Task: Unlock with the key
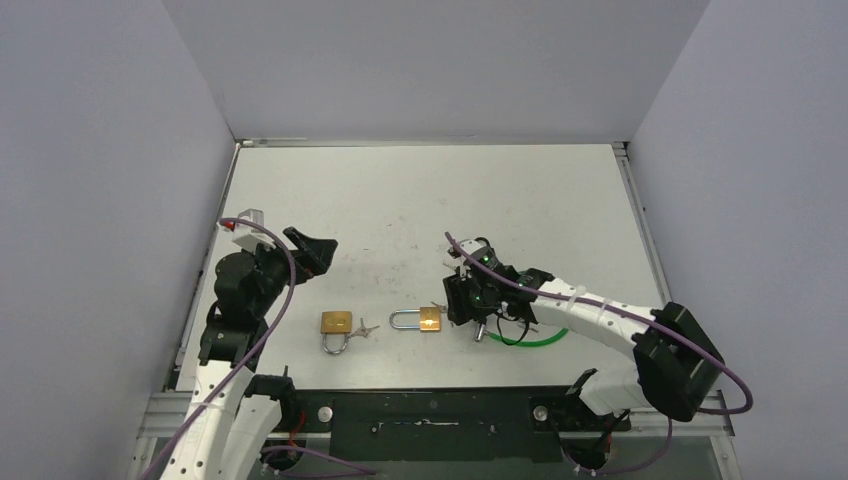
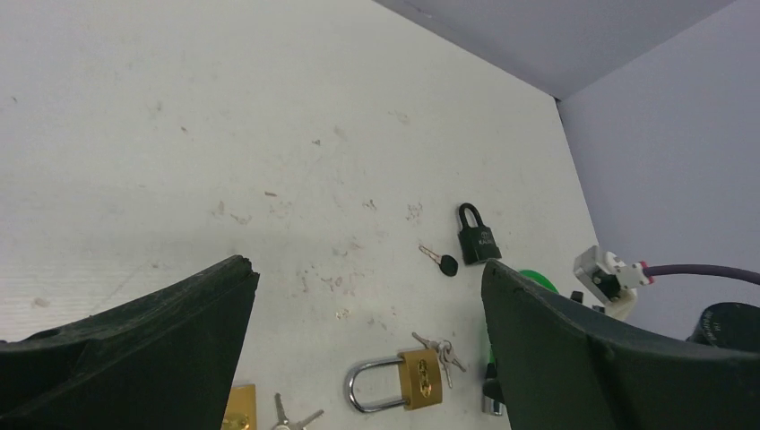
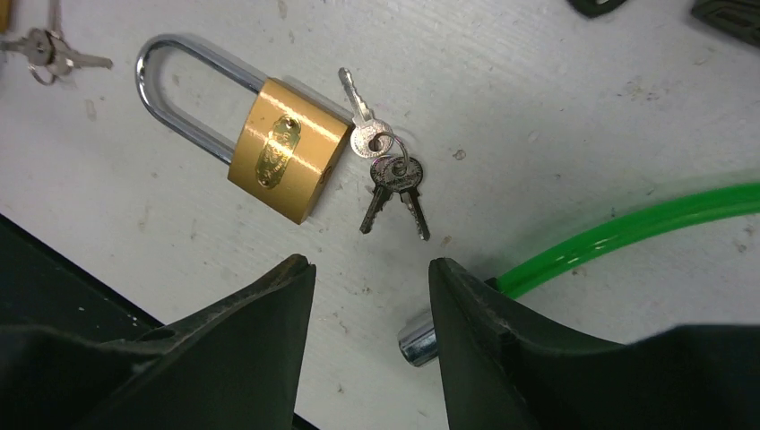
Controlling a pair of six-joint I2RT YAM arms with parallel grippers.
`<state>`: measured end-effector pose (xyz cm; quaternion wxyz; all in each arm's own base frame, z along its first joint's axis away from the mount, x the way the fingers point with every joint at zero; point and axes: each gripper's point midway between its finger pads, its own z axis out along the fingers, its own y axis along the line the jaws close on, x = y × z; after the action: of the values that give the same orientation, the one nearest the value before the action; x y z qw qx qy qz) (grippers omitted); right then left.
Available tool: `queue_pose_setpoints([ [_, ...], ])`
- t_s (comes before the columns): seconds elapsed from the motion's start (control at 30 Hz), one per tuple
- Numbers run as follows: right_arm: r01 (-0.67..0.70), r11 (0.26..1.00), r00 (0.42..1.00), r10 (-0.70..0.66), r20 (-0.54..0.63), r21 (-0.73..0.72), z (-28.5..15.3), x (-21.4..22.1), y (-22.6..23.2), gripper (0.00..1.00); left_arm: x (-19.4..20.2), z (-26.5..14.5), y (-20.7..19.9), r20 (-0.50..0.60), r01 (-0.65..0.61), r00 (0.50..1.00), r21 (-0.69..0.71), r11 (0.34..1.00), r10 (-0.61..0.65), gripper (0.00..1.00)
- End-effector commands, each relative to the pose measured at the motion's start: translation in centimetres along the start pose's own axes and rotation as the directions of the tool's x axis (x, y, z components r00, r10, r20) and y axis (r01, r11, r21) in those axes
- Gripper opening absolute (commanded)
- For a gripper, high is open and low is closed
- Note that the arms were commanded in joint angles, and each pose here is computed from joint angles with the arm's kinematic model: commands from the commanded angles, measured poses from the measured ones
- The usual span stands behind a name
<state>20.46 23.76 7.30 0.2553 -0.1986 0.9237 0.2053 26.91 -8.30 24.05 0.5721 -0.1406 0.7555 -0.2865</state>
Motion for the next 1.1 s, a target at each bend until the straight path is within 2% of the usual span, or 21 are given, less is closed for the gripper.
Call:
queue_pose_setpoints([
  [0.0, 0.136, 0.991, 0.991, -0.136, -0.002, -0.010, 1.3, -1.2, 2.1, 0.52, 2.4, 0.2, -0.8, -0.130, 0.106, 0.987, 0.035, 0.994, -0.100, 0.93],
  [0.13, 0.331, 0.941, 0.940, -0.335, -0.057, -0.075, 2.5, 0.3, 4.8, 0.67, 4.3, 0.1, 0.7, -0.186, 0.136, 0.973, -0.036, 0.990, -0.140, 0.91],
  [0.27, 0.471, 0.882, 0.877, -0.470, -0.106, -0.008, 3.7, 0.3, 4.8, 0.80, 4.5, 0.0, 1.7, -0.182, 0.121, 0.974, -0.084, 0.989, -0.134, 0.91],
  [0.4, 0.569, 0.821, 0.817, -0.559, -0.140, 0.039, 4.7, -0.7, 4.0, 0.85, 3.9, 0.0, 2.2, -0.166, 0.090, 0.980, -0.114, 0.989, -0.108, 0.91],
  [0.53, 0.660, 0.750, 0.739, -0.657, -0.149, -0.039, 5.5, -0.9, 4.7, 0.89, 3.1, -0.1, 3.1, -0.152, 0.056, 0.985, -0.179, 0.982, -0.084, 0.91],
  [0.7, 0.699, 0.695, 0.676, -0.719, -0.164, -0.166, 6.7, -0.9, 5.5, 0.89, 2.8, -0.1, 3.8, -0.152, 0.034, 0.986, -0.220, 0.975, -0.068, 0.91],
  [0.87, 0.681, 0.684, 0.658, -0.728, -0.191, -0.262, 7.6, -0.6, 5.5, 0.82, 2.7, -0.1, 3.8, -0.155, 0.028, 0.986, -0.224, 0.974, -0.064, 0.91],
  [1.07, 0.678, 0.697, 0.660, -0.717, -0.224, -0.234, 8.6, -1.3, 4.9, 0.71, 2.6, -0.3, 3.9, -0.158, 0.021, 0.986, -0.235, 0.972, -0.059, 0.91],
])
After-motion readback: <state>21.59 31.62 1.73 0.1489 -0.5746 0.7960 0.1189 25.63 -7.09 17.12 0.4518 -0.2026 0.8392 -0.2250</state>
